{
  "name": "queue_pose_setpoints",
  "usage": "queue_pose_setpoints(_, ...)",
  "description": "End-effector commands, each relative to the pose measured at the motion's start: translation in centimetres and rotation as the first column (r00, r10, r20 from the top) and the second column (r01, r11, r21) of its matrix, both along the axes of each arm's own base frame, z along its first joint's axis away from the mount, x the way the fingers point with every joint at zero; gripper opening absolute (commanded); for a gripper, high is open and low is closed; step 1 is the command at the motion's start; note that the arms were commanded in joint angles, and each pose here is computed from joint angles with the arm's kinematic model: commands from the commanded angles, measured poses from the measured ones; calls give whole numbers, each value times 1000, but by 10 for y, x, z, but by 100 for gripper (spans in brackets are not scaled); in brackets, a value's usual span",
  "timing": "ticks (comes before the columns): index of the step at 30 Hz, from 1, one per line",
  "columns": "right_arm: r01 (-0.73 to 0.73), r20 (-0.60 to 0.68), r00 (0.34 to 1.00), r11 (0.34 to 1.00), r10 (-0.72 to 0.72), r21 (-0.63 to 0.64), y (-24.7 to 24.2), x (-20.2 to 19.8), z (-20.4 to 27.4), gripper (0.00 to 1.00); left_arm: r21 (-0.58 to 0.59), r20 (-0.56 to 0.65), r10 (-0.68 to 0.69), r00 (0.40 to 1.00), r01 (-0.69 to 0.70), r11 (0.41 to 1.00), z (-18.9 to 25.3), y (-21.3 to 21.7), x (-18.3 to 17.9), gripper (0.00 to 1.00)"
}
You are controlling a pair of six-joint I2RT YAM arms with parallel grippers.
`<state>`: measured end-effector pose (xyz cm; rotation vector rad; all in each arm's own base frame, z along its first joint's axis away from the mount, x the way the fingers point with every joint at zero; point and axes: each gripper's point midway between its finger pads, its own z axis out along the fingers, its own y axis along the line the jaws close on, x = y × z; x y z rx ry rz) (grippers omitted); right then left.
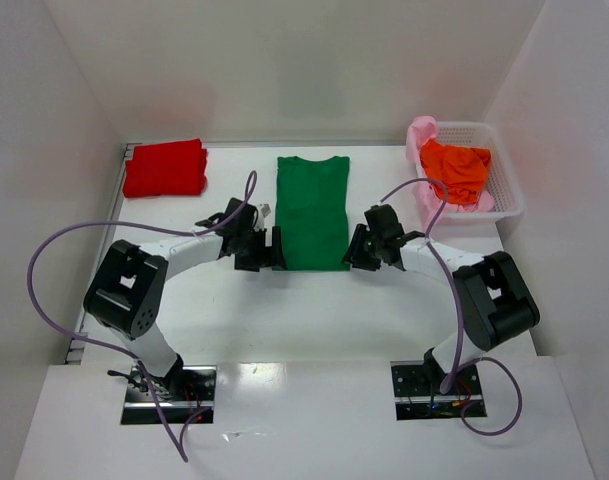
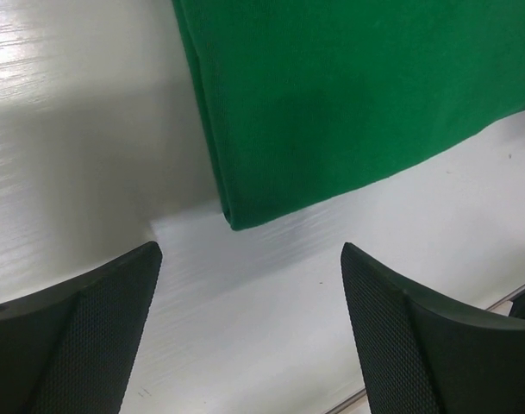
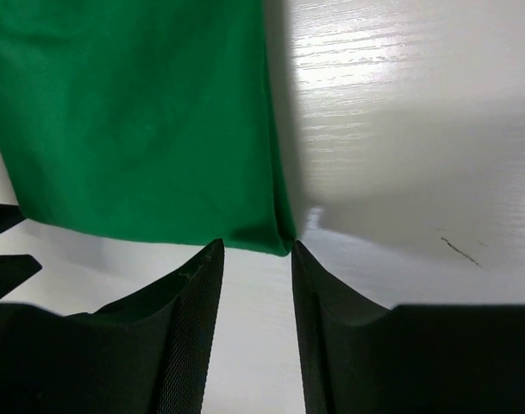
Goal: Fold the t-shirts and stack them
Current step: Grab one side of the 2/3 rectangular tshirt with both arms
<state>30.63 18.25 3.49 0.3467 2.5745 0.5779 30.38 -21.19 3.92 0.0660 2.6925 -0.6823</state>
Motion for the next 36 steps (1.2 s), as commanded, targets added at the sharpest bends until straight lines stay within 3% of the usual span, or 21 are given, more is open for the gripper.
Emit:
queue_pose_setpoints(1, 4, -10, 1000, 1000, -5, -23, -1, 1, -10, 43, -33, 24, 5, 1000, -4, 999, 6, -8, 11, 92)
queue_pose_setpoints(8, 4, -12, 1000, 1000, -5, -24, -1, 1, -15, 45, -39, 0, -5, 1000, 5, 999, -1, -13, 15, 81)
queue_pose_setpoints(13, 4, -23, 1000, 1000, -5, -28, 0, 2, -19, 37, -42, 6, -5, 1000, 6, 999, 0, -15, 19, 78)
queue_pose_setpoints(20, -1, -28, 1000, 1000, 1, -22, 2, 2, -21, 27, -46, -5, -10, 1000, 10, 999, -5, -16, 19, 67)
queue_pose_setpoints(33, 17, 0, 1000, 1000, -17, -3, 2, 4, -13, 5, -45, -25, -15, 1000, 14, 999, -14, -18, 18, 19)
queue_pose_setpoints(36, 15, 7, 1000, 1000, -15, 4, 3, 5, -12, 0, -46, -24, -15, 1000, 14, 999, -14, -18, 19, 2)
